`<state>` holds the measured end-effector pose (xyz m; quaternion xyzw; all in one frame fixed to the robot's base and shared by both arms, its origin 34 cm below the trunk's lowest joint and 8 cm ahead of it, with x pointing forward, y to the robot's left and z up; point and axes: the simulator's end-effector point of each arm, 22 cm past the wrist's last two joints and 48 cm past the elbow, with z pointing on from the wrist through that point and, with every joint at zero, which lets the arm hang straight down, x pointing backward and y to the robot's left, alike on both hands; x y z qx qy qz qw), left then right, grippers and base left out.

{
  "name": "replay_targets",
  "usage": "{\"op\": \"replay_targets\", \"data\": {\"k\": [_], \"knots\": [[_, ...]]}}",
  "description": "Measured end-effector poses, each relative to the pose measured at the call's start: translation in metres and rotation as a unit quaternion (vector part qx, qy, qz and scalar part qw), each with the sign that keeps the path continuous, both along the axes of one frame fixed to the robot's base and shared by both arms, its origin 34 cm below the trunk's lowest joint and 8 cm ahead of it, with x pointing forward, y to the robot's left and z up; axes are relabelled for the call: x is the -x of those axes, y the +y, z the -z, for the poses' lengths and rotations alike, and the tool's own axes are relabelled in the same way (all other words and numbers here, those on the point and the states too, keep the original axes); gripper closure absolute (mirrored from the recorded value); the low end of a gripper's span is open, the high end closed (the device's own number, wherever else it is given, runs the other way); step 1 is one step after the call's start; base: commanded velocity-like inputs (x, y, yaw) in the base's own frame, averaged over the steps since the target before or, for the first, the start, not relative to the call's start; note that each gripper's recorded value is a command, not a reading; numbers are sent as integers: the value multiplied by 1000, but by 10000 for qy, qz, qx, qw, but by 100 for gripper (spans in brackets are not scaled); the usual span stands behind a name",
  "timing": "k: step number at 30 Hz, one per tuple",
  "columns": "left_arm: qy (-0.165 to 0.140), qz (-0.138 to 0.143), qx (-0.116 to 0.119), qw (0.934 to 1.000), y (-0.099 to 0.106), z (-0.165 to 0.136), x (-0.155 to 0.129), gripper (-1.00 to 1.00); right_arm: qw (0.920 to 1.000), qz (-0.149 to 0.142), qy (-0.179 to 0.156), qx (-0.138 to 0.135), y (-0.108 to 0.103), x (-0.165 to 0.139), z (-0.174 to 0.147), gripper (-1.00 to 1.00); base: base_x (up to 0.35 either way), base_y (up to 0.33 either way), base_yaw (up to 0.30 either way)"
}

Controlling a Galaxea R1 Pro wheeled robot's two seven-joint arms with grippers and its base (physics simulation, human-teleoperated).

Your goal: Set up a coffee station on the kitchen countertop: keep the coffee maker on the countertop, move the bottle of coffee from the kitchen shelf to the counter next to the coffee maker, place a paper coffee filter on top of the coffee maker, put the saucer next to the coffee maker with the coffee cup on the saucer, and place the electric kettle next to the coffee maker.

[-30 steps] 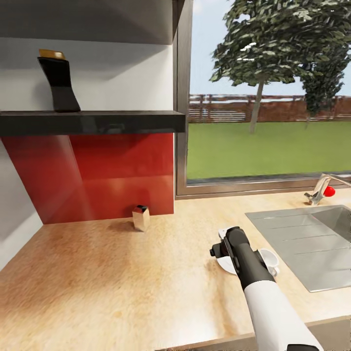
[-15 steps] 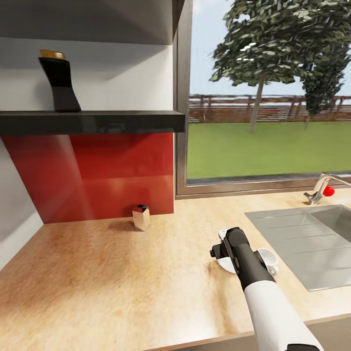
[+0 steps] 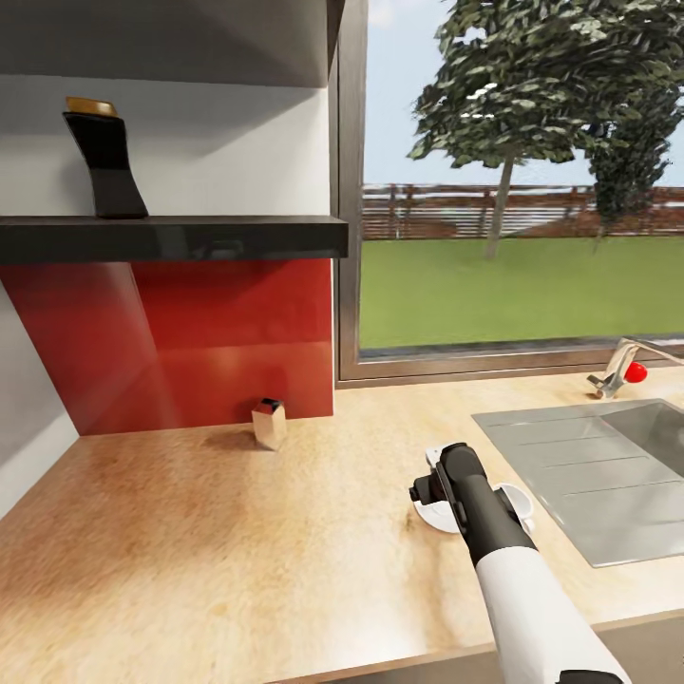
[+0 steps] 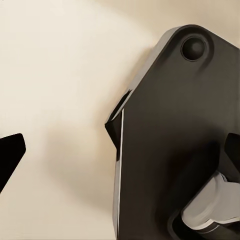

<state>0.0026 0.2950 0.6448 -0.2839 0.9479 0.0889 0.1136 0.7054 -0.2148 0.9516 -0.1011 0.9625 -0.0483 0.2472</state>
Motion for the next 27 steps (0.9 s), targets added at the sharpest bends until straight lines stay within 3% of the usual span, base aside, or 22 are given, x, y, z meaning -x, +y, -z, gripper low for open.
{"op": "replay_targets", "data": {"k": [27], "knots": [[16, -16, 2, 10000, 0, 14, -4, -100, 10000, -4, 0, -21, 1, -5, 14, -100, 0, 0, 0]]}}
